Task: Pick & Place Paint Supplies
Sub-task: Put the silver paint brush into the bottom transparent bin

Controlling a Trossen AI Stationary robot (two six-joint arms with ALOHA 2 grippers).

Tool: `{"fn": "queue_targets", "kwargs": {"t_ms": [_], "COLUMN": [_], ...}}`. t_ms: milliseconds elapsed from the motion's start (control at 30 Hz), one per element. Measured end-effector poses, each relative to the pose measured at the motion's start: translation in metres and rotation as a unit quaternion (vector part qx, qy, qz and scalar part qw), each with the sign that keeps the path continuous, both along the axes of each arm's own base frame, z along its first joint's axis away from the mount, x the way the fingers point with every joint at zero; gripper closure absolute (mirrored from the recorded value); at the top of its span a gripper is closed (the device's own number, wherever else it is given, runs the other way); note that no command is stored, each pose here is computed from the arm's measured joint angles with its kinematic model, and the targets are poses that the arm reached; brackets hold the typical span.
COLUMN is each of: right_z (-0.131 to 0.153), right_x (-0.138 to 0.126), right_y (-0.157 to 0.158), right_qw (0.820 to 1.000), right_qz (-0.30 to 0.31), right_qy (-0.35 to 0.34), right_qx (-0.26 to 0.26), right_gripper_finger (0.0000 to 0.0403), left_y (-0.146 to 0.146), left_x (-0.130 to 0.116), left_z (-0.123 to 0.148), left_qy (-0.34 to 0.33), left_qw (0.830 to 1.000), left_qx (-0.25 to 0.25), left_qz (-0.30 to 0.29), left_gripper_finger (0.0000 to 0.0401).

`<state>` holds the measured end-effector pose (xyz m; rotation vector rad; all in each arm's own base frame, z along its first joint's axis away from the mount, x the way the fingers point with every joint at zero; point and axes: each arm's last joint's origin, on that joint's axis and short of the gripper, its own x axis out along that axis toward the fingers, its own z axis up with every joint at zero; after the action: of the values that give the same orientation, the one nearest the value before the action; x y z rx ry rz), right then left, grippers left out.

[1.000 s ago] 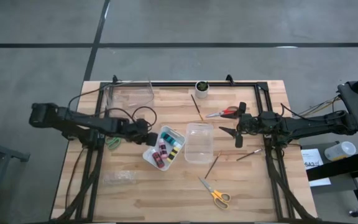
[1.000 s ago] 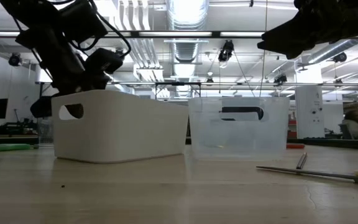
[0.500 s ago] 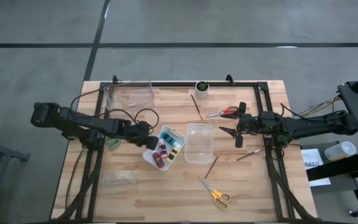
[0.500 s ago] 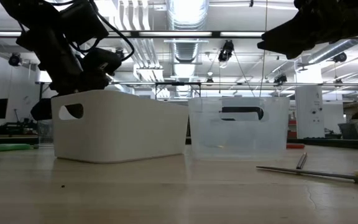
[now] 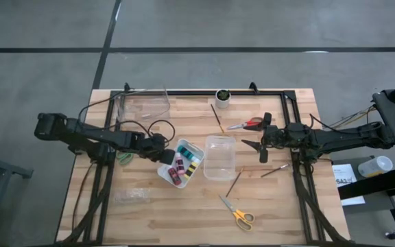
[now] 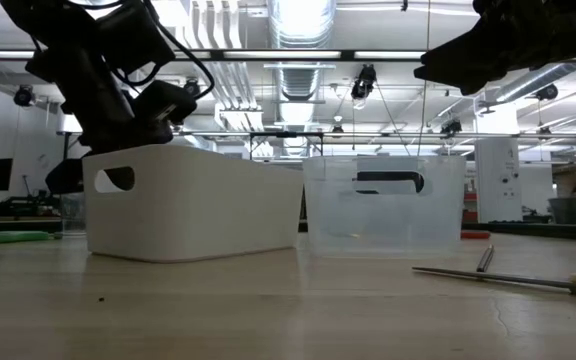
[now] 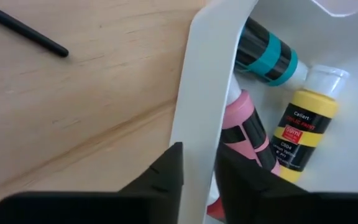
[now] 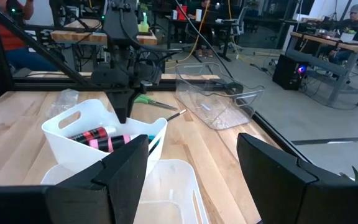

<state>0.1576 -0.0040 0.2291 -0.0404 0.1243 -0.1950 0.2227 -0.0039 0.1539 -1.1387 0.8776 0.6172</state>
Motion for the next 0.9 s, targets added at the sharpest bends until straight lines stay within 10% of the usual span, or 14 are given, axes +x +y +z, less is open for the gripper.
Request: {"fn": "queue_targets", "kwargs": {"t_ms": [367,900], "right_z": [0.0,-0.0001], "right_x": [0.0,0.0], "right_y": [0.0,0.0], "right_qw": [1.0,1.0], "right_qz": [0.0,0.0], "right_qy": [0.0,0.0], "right_qx": [0.0,0.0], "right_gripper_finger": [0.0159,0.0159], "left_y": [0.0021,0.0035], "left_x": [-0.001,0.0015], "left_z": [0.0008,0.0078], "left_qy": [0.001,-0.033], "left_qw": [0.998,0.991], "left_qx": [-0.019,-0.033], "left_qz": [0.064,0.124], "left_gripper_finger": [0.0394,0.0399]}}
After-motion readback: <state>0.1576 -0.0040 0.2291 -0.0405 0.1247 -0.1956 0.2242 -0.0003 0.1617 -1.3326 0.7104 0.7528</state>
